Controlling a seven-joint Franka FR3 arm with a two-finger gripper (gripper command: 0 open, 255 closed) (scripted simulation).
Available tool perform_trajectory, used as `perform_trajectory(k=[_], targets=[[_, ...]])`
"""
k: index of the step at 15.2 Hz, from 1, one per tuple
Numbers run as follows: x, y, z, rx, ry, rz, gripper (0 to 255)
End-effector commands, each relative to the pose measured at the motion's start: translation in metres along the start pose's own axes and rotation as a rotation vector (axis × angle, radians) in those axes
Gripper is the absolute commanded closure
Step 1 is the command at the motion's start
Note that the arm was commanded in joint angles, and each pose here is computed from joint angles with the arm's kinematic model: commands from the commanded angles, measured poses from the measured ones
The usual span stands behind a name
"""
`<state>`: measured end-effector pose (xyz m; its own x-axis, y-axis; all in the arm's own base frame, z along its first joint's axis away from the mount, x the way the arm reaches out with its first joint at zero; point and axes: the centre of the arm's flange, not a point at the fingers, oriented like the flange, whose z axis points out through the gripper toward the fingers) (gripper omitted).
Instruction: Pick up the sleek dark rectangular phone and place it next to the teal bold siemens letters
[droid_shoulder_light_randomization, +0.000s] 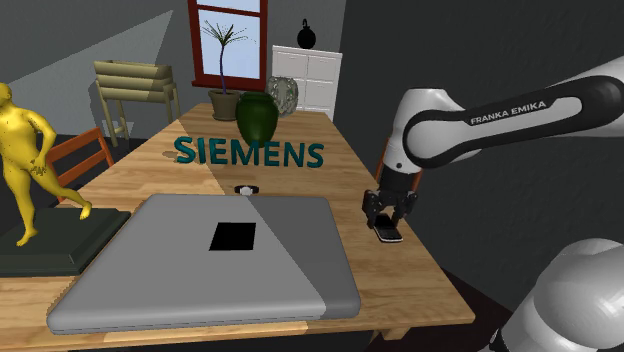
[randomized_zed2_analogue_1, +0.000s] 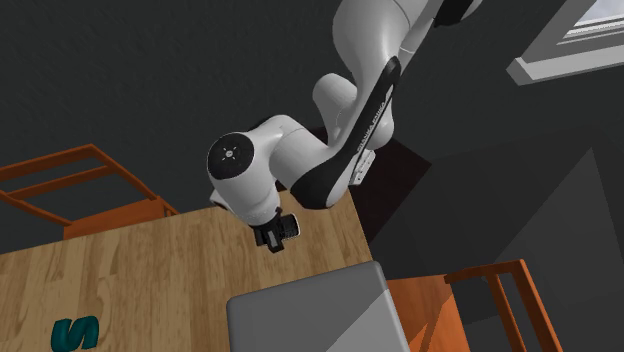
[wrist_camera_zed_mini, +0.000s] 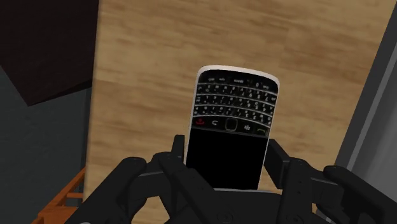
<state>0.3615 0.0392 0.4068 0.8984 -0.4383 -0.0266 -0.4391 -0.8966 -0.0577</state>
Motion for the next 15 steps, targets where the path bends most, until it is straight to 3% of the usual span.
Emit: perform_trajectory(k=[1, 15], targets=[[-0.001, -0.001, -0.011, 0.0, 0.0, 0.0, 255], [-0.003, -0.005, -0.085, 0.0, 0.0, 0.0, 255]])
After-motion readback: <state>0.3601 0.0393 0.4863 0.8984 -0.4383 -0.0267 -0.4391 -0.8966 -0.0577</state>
